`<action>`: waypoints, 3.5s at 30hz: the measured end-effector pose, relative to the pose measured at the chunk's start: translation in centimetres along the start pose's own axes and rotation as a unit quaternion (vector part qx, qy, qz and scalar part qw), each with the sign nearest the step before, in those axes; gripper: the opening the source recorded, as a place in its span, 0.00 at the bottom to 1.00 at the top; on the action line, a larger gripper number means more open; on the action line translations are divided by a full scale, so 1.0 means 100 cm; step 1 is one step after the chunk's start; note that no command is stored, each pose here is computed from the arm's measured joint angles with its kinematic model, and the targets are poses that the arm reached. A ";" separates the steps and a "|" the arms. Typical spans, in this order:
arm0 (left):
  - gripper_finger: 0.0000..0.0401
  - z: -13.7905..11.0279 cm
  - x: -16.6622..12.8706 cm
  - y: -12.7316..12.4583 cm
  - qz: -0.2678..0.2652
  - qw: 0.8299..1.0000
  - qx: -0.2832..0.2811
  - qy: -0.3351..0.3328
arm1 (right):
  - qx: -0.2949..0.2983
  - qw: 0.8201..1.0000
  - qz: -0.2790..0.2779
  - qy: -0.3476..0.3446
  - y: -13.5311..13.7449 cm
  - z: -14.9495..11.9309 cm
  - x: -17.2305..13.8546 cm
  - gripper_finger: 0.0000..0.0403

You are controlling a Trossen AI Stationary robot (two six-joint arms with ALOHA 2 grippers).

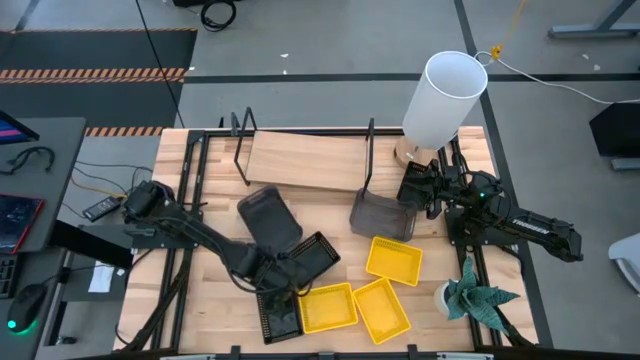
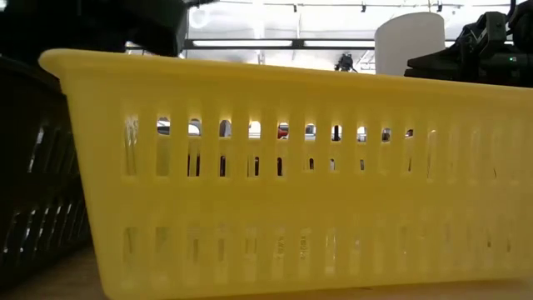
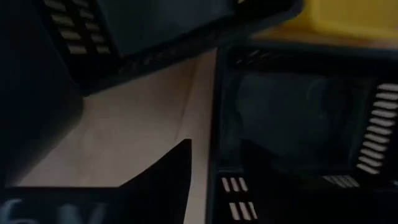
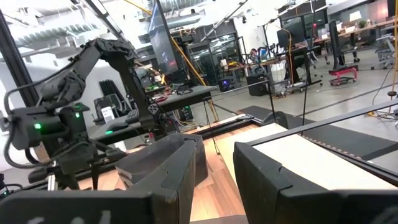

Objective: Stack baskets on shelf by color
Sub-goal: Stack the bottom black basket on top of the middle black basket, then stack the right black bin on top of the left black stacked bins

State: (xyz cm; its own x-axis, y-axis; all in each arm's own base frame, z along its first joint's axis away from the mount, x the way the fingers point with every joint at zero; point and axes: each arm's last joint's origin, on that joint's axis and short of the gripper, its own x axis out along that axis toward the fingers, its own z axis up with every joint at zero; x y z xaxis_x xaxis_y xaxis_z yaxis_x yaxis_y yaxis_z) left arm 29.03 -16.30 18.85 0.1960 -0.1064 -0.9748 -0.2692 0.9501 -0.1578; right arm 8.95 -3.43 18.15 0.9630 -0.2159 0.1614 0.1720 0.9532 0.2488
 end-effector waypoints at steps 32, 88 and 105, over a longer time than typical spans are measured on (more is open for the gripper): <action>0.04 0.003 -0.043 -0.003 -0.019 0.997 0.063 0.039 | 0.000 1.000 0.000 0.000 0.000 0.000 0.000 0.29; 0.04 0.123 -0.081 0.032 0.079 0.807 0.581 -0.076 | -0.003 1.000 0.004 -0.012 0.001 0.002 0.000 0.29; 0.31 0.129 -0.073 0.033 0.059 0.840 0.532 -0.087 | -0.004 1.000 0.006 -0.017 0.001 0.004 0.000 0.29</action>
State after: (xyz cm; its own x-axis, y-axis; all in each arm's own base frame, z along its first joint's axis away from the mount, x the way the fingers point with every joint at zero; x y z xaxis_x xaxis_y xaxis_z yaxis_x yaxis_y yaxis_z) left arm 38.90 -8.59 27.48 0.3869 -0.0370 -0.9214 0.6807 0.6855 0.2583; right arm 8.94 -3.42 18.52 0.9572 -0.2123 0.1968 0.1630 0.9570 0.2398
